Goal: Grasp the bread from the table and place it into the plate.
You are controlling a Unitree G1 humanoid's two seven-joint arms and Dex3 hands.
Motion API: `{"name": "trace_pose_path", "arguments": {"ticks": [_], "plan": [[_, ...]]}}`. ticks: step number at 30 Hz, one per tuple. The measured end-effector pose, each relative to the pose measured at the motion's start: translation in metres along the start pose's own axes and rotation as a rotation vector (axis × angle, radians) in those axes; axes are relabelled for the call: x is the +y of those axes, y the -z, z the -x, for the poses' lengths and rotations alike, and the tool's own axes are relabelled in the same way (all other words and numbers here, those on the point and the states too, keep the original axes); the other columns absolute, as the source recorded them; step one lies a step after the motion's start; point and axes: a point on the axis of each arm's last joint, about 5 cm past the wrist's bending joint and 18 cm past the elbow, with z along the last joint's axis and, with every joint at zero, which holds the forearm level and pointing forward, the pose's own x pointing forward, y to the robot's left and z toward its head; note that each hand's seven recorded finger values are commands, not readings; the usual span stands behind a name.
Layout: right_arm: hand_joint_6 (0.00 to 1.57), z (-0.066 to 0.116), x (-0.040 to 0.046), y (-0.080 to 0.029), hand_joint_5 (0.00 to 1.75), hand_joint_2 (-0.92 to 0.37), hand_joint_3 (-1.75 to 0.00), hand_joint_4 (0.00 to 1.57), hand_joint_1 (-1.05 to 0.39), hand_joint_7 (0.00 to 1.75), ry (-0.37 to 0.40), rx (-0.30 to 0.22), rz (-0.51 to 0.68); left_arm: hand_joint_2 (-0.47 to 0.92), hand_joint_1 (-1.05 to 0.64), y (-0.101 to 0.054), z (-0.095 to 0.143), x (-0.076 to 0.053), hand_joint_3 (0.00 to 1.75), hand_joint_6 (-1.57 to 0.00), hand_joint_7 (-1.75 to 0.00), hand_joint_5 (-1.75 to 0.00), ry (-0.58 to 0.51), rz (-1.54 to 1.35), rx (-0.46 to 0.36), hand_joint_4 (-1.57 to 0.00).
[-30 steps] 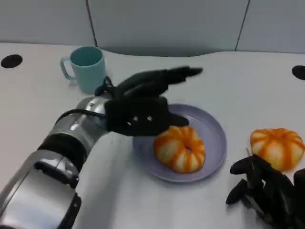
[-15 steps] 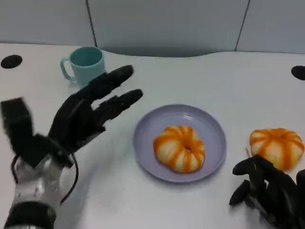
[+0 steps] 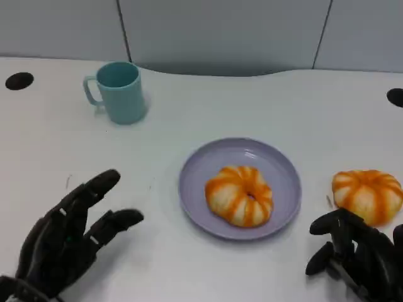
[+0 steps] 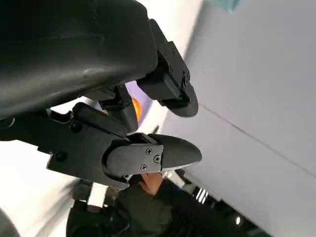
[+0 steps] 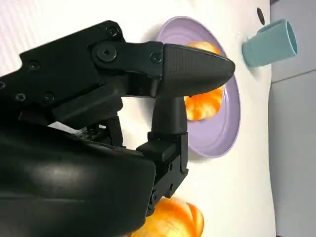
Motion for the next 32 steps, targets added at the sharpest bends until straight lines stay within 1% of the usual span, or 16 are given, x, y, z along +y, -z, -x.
{"name": "trace_pose_path", "arguments": {"ticks": [1,2,3,5,6,11,13,16,22,27,29,32], "plan": [[0.39,0.000,0.0002,0.000,1.75,-0.92,-0.62,0.56,-0.35,1.72,-0.001,0.000,0.000,0.92,-0.51,-0.001,0.000,0.000,0.40,-0.59,-0.99,-1.66,-0.012,0.003,0.002,-0.47],[0.39,0.000,0.0001,0.000,1.75,-0.92,-0.62,0.56,-0.35,1.72,-0.003,0.000,-0.003,0.92,-0.50,-0.001,0.001,-0.001,0.40,-0.53,-1.16,-1.70,-0.036,0.006,0.005,-0.48],[0.39,0.000,-0.0004,0.000,1.75,-0.92,-0.62,0.56,-0.35,1.72,-0.002,-0.001,-0.006,0.92,-0.50,-0.002,0.002,-0.002,0.40,-0.49,-1.25,-1.72,-0.060,0.012,0.011,-0.48],[0.39,0.001,-0.0017,0.000,1.75,-0.92,-0.62,0.56,-0.35,1.72,0.003,-0.001,-0.011,0.92,-0.48,0.000,0.006,-0.002,0.39,-0.46,-1.36,-1.74,-0.098,0.026,0.025,-0.48],[0.39,0.001,-0.0025,0.001,1.75,-0.92,-0.62,0.56,-0.34,1.71,0.007,-0.001,-0.013,0.92,-0.47,0.002,0.007,-0.002,0.38,-0.42,-1.44,-1.74,-0.109,0.035,0.033,-0.49],[0.38,0.002,-0.0042,0.000,1.75,-0.92,-0.62,0.57,-0.35,1.71,0.012,0.000,-0.009,0.92,-0.42,0.006,0.010,-0.005,0.37,-0.32,-1.67,-1.75,-0.185,0.075,0.070,-0.50],[0.38,0.002,-0.0052,0.000,1.75,-0.92,-0.63,0.58,-0.34,1.71,0.015,0.001,-0.006,0.92,-0.41,0.008,0.012,-0.005,0.36,-0.29,-1.71,-1.75,-0.215,0.072,0.085,-0.49],[0.38,0.001,-0.0058,0.000,1.75,-0.92,-0.62,0.57,-0.34,1.71,0.017,0.001,-0.005,0.92,-0.40,0.009,0.013,-0.005,0.36,-0.30,-1.70,-1.75,-0.241,0.051,0.101,-0.50],[0.37,0.001,-0.0058,0.000,1.75,-0.92,-0.61,0.54,-0.35,1.71,0.019,0.000,-0.006,0.92,-0.40,0.011,0.014,-0.003,0.32,-0.31,-1.69,-1.75,-0.253,0.042,0.104,-0.50],[0.37,0.000,-0.0061,-0.001,1.75,-0.92,-0.63,0.56,-0.34,1.72,0.019,-0.001,0.004,0.92,-0.39,0.010,0.013,-0.003,0.31,-0.30,-1.71,-1.75,-0.255,0.051,0.097,-0.49],[0.37,-0.001,-0.0068,0.000,1.75,-0.92,-0.63,0.56,-0.35,1.72,0.012,-0.006,0.003,0.92,-0.40,0.011,0.012,-0.004,0.31,-0.32,-1.67,-1.75,-0.257,0.059,0.101,-0.50],[0.37,-0.002,-0.0080,0.001,1.75,-0.92,-0.63,0.56,-0.35,1.72,0.006,-0.010,0.007,0.92,-0.40,0.012,0.012,-0.004,0.31,-0.32,-1.66,-1.75,-0.265,0.061,0.104,-0.50]]}}
